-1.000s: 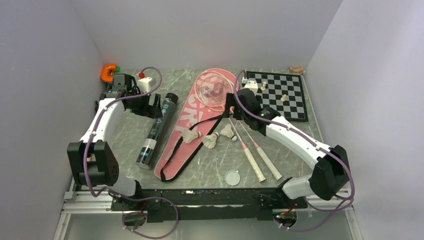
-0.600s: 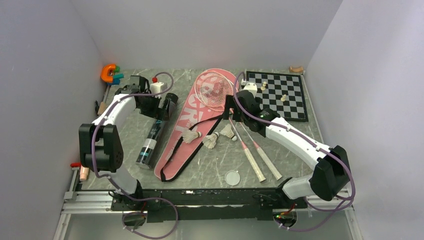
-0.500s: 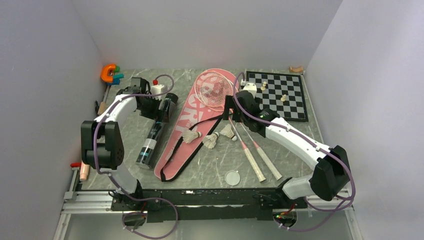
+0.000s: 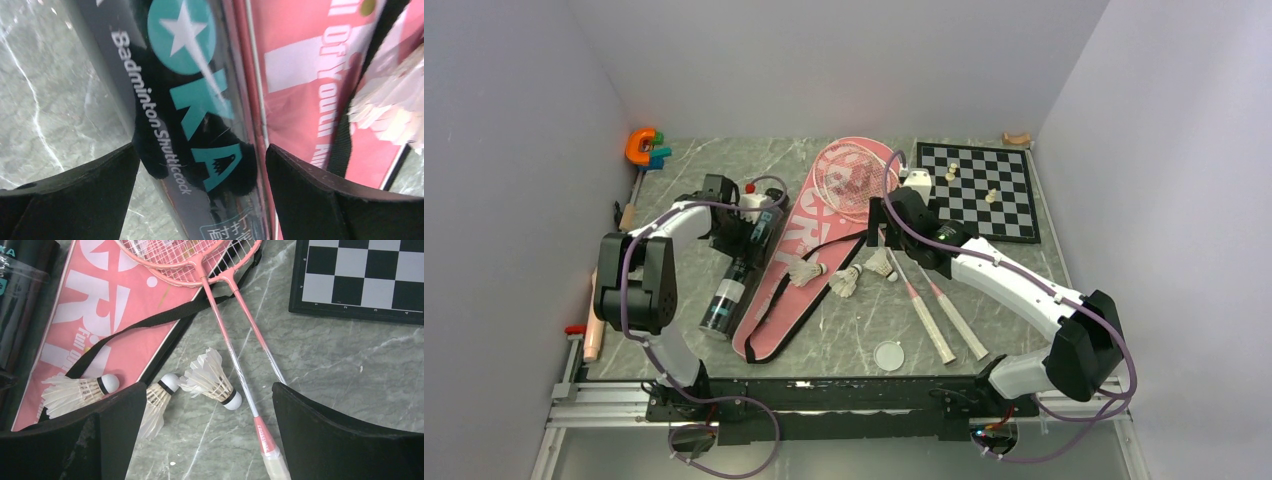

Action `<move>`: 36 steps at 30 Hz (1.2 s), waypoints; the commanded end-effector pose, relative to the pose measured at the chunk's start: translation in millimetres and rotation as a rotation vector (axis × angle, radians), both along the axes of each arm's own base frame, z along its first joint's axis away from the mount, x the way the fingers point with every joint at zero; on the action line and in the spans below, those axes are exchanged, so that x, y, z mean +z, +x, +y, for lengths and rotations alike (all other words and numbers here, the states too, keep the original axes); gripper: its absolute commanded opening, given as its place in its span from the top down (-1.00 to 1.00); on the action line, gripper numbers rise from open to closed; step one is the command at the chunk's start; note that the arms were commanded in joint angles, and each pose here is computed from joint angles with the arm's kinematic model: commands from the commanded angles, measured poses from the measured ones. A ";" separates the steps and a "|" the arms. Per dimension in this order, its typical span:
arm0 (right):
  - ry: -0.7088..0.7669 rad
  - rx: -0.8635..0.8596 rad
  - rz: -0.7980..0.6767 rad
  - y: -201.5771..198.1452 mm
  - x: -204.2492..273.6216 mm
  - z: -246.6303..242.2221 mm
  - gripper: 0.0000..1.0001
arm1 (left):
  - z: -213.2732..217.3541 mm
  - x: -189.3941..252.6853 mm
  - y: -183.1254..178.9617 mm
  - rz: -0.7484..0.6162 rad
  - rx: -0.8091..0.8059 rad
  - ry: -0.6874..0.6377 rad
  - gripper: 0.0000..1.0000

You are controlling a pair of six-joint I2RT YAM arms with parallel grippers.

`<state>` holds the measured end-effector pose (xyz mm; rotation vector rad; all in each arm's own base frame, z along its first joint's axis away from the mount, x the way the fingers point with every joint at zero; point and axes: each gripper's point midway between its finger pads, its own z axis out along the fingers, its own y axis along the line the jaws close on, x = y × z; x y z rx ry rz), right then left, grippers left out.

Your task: Pack up the badminton gear

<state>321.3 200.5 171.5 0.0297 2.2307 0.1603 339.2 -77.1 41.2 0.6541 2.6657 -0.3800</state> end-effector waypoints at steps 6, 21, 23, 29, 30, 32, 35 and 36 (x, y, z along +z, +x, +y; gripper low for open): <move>0.004 -0.018 -0.034 1.9 11.2 2.6 -1.00 | 22.3 10.7 -5.3 -0.118 -0.045 0.121 -0.63; -0.010 -0.004 -0.043 0.5 11.9 8.5 -1.00 | 35.7 9.0 -41.6 -0.136 -0.123 0.183 -0.11; -0.011 -0.003 -0.043 0.4 11.9 9.2 -1.00 | 36.5 8.0 -44.2 -0.134 -0.124 0.185 -0.14; -0.008 0.011 -0.044 0.1 11.5 13.7 -1.00 | 40.6 13.7 -43.9 -0.146 -0.116 0.206 -0.23; -0.007 0.018 -0.041 0.3 10.8 16.3 -1.00 | 43.3 16.4 -43.0 -0.155 -0.109 0.217 -0.22; -0.008 0.040 -0.035 0.8 7.3 26.0 -1.00 | 50.6 23.5 -42.5 -0.175 -0.098 0.239 -0.19; -0.043 0.084 -0.028 -1.8 -0.9 52.7 -1.00 | 65.1 38.2 -43.6 -0.202 -0.068 0.252 -0.15; -0.061 0.104 -0.025 -3.1 -5.1 64.9 -0.99 | 69.8 43.2 -44.5 -0.213 -0.056 0.248 -0.14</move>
